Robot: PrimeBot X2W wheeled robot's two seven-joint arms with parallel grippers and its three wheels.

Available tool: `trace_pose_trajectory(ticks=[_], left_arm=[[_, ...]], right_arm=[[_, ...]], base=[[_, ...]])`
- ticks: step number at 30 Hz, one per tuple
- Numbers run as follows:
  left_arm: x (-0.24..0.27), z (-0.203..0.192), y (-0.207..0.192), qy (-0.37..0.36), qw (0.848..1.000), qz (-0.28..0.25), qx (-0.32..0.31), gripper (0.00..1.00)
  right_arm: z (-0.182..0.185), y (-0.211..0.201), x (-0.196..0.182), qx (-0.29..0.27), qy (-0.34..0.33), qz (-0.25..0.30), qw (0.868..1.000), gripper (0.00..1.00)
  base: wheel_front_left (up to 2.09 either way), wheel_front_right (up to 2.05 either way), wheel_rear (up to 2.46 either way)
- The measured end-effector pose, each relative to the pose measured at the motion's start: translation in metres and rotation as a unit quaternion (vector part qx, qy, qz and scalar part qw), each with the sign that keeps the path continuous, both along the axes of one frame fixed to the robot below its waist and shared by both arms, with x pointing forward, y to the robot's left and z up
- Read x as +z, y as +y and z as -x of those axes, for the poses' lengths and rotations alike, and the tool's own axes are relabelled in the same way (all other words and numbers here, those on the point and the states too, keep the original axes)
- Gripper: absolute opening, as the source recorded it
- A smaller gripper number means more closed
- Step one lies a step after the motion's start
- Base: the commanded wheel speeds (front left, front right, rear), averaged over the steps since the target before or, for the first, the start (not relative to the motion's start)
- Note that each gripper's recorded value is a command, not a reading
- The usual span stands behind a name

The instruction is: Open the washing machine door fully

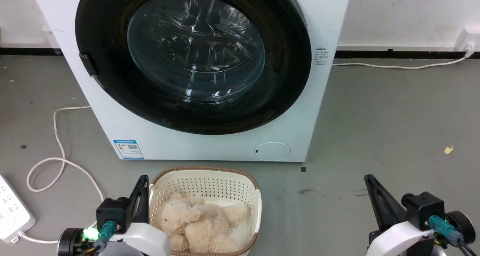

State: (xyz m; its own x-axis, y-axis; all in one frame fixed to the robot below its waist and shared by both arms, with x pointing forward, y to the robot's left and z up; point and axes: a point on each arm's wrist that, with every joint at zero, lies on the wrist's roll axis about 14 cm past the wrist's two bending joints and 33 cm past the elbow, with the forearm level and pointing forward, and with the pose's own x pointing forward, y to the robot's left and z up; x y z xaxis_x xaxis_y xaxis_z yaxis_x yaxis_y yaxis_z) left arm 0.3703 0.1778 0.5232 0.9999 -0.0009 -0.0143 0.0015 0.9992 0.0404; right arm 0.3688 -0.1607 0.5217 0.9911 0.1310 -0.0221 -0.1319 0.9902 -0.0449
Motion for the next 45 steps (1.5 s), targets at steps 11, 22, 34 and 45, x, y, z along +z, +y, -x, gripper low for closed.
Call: trace_pose_trajectory(ticks=[11, 22, 34, 45], left_arm=[[0.0000, 0.0000, 0.0001, 0.000, 1.000, 0.000, 0.000, 0.00], [0.0000, 0.0000, -0.0001, 0.000, 1.000, 0.000, 0.000, 0.00], [-0.0003, 0.0000, 0.0001, 0.000, 1.000, 0.001, 0.000, 1.00], [0.0003, -0.0004, -0.0042, -0.005, 1.000, 0.002, -0.006, 1.00]], right_arm=[[0.0000, 0.0001, 0.0000, 0.000, 0.000, 0.000, 1.000, 0.00], [0.0000, -0.0001, 0.0000, 0.000, 0.000, 0.000, 1.000, 0.00], [0.0001, 0.0001, -0.0003, 0.000, 0.000, 0.000, 1.000, 1.00], [-0.0006, -0.0009, 0.0006, -0.001, -0.005, -0.006, 1.000, 1.00]], base=[[0.00, 0.00, 0.00], [0.00, 0.00, 0.00], [0.00, 0.00, 0.00], [0.00, 0.00, 0.00]])
